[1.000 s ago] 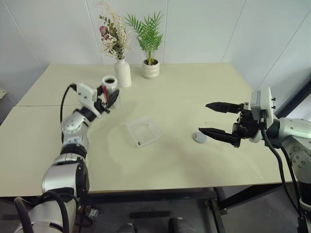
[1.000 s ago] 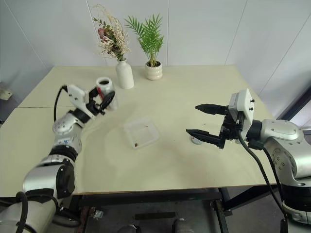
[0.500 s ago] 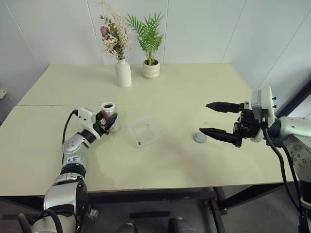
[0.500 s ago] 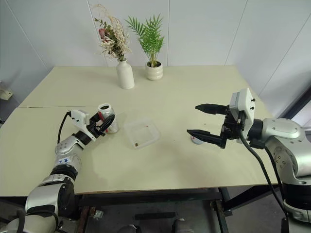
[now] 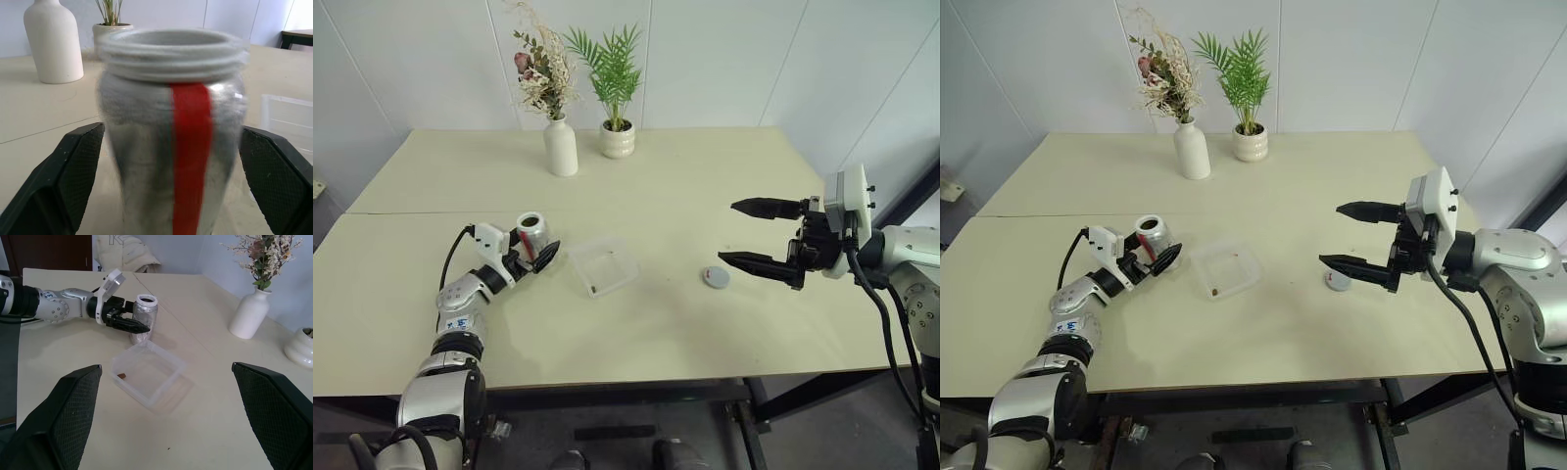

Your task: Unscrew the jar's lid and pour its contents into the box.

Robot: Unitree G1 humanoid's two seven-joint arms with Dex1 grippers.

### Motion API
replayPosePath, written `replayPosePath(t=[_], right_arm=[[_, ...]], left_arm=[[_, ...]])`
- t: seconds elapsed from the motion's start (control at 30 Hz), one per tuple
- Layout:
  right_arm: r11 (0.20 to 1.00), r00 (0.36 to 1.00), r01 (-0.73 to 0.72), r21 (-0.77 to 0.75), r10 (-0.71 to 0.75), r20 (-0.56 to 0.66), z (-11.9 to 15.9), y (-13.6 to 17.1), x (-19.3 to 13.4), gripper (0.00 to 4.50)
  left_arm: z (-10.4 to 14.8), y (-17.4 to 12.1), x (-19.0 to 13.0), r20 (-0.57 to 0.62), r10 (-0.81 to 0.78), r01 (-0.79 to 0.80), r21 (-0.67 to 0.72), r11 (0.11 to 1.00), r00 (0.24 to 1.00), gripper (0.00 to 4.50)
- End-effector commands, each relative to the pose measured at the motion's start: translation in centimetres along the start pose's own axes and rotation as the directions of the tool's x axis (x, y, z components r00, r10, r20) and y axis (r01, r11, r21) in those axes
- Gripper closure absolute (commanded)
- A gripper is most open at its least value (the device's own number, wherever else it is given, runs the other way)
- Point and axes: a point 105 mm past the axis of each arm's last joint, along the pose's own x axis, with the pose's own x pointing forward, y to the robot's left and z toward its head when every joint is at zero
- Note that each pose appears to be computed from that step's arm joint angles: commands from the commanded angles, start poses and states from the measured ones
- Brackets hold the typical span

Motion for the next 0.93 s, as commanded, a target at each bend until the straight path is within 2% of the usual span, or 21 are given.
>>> replayPosePath(t=[0.03,0.23,0.4,0.67,0.77,0.8,0.87,0.93], right_arm=[[0.999,1.000,-0.012,-0.047,0.012,0.001,1.0,-0.1,-0.2,0.00],[0.998,0.999,-0.037,-0.046,0.036,-0.016,0.7,-0.1,-0.1,0.00],[0.998,0.999,-0.040,-0.052,0.038,-0.026,0.7,-0.3,-0.2,0.00],[0.997,0.998,-0.015,-0.075,0.010,-0.057,0.6,-0.6,-1.2,0.00],[0.997,0.999,-0.004,-0.075,0.000,-0.054,0.9,-0.6,-1.8,0.00],[0.997,0.998,-0.005,-0.075,0.000,-0.061,0.8,-0.5,-2.1,0.00],[0.997,0.997,-0.007,-0.071,0.002,-0.071,0.8,-0.3,-2.6,0.00],[0.997,0.997,-0.006,-0.075,0.000,-0.074,1.0,-0.4,-2.9,0.00]], left_arm=[[1.0,0.6,-1.0,0.000,-0.037,0.037,0.042,0.998,0.999,0.06],[1.0,-0.2,-2.8,-0.076,-0.210,0.214,0.042,0.976,0.975,0.06],[1.2,0.5,-5.8,-0.203,-0.309,0.331,0.085,0.940,0.929,0.06],[3.9,3.8,-8.5,-0.255,-0.267,0.301,0.102,0.948,0.929,0.06],[5.7,4.7,-8.9,-0.214,-0.250,0.286,0.157,0.945,0.944,0.06],[7.4,4.9,-8.8,-0.132,-0.258,0.279,0.180,0.943,0.957,0.06],[9.3,5.1,-8.6,-0.042,-0.269,0.272,0.190,0.943,0.962,0.06],[9.5,4.9,-8.8,-0.046,-0.310,0.313,0.181,0.933,0.950,0.06]])
